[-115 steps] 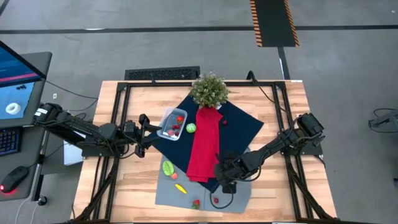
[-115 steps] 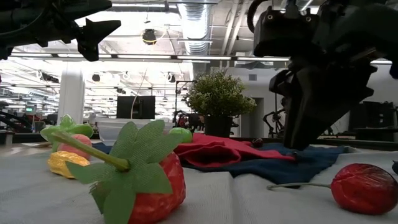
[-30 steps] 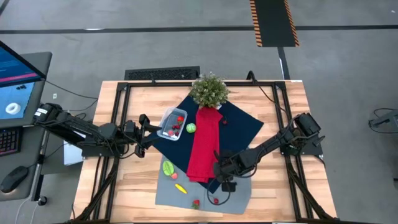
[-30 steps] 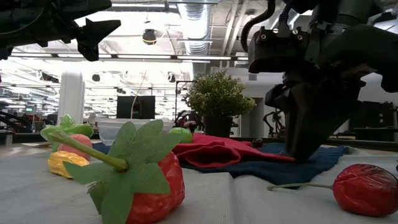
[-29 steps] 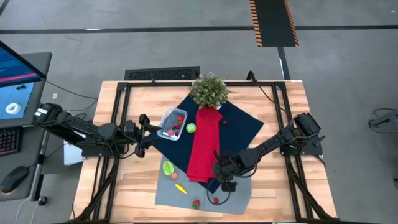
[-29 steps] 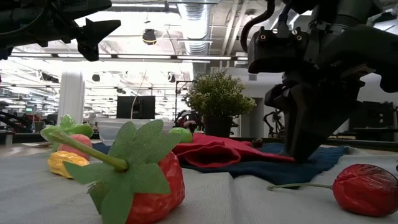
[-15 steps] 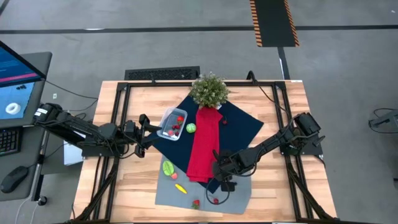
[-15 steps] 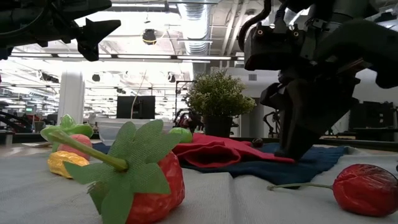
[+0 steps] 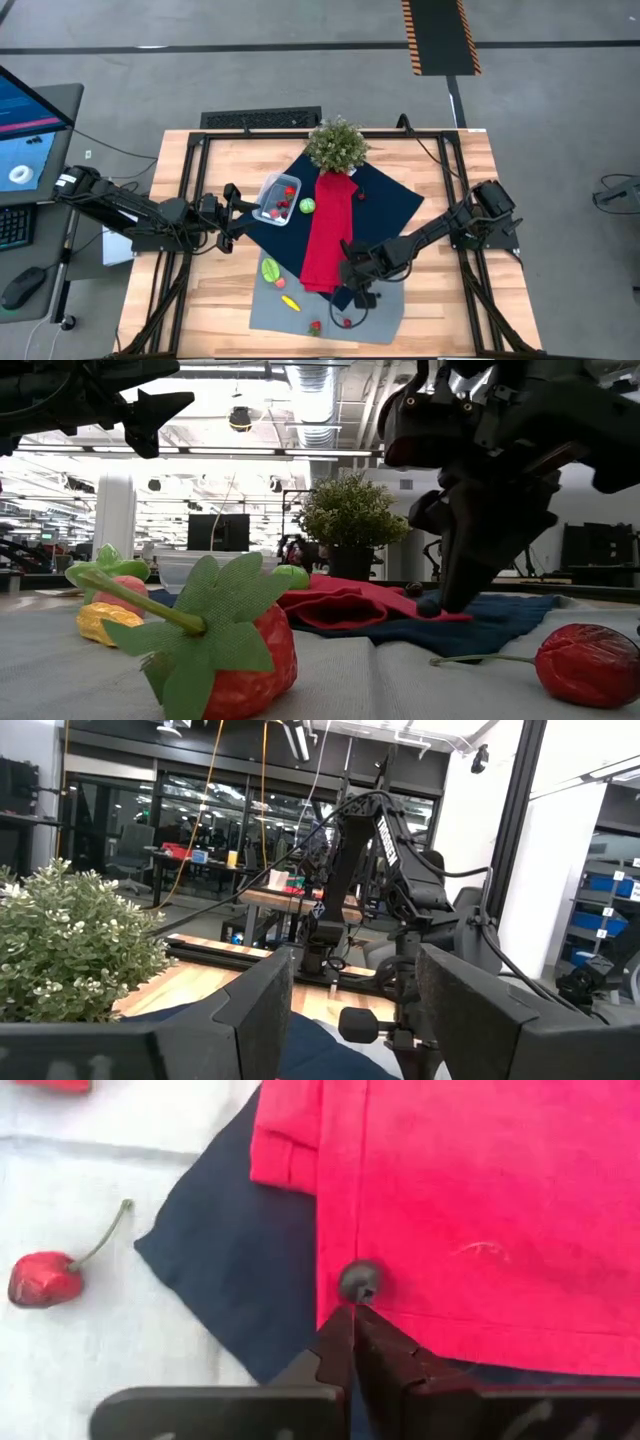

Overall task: Pick and placing Produce into tupperware
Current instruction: Put the left blueberry into the transparent bin

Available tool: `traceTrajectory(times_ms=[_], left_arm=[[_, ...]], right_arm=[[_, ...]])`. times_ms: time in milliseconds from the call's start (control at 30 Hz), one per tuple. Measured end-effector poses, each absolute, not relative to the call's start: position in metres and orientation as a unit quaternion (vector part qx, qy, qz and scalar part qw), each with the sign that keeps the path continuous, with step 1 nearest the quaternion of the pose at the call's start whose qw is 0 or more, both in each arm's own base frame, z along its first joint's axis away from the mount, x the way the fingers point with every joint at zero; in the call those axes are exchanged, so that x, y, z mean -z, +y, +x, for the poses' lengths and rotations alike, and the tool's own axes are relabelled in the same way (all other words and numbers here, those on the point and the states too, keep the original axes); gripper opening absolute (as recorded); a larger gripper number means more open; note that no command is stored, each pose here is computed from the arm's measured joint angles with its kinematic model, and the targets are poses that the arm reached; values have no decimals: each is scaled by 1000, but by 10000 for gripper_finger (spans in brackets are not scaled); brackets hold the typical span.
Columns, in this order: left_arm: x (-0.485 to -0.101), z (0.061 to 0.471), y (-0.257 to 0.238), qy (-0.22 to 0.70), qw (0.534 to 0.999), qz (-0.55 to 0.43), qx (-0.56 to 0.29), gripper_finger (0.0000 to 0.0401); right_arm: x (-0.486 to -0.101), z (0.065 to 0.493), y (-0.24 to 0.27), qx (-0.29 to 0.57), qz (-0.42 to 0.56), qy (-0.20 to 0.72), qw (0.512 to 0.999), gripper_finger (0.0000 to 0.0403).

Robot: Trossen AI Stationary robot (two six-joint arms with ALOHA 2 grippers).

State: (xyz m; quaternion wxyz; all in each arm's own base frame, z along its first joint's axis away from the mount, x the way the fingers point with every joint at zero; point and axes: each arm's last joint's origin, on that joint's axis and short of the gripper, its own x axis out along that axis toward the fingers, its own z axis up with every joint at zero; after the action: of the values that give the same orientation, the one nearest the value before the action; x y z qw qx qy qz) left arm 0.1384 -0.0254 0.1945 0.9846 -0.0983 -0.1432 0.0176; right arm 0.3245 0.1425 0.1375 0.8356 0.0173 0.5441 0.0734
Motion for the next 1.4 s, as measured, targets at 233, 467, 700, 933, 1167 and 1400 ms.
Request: traceTrajectory(times_ms=[233,467,700,933,1167,1400], left_arm=[[-195,138,-25,-143,985,-98,-18,203],[-195,138,-25,-143,985,-98,-18,203],[-195,138,-25,-143,985,-98,-18,203],[-195,138,-25,-143,985,-98,-18,203],[-195,138,-25,-143,985,-98,-18,203],[-195,138,-25,-144,985,-99,-17,203]], right_arm=[[-138,327,138,-71,18,543,837,54],[-139,331,134,-69,24,530,845,130],[-140,332,135,-67,31,525,848,184],[-140,332,136,-67,32,522,850,189],[-132,333,137,-65,34,530,845,178],[-122,338,137,-73,38,535,841,162]])
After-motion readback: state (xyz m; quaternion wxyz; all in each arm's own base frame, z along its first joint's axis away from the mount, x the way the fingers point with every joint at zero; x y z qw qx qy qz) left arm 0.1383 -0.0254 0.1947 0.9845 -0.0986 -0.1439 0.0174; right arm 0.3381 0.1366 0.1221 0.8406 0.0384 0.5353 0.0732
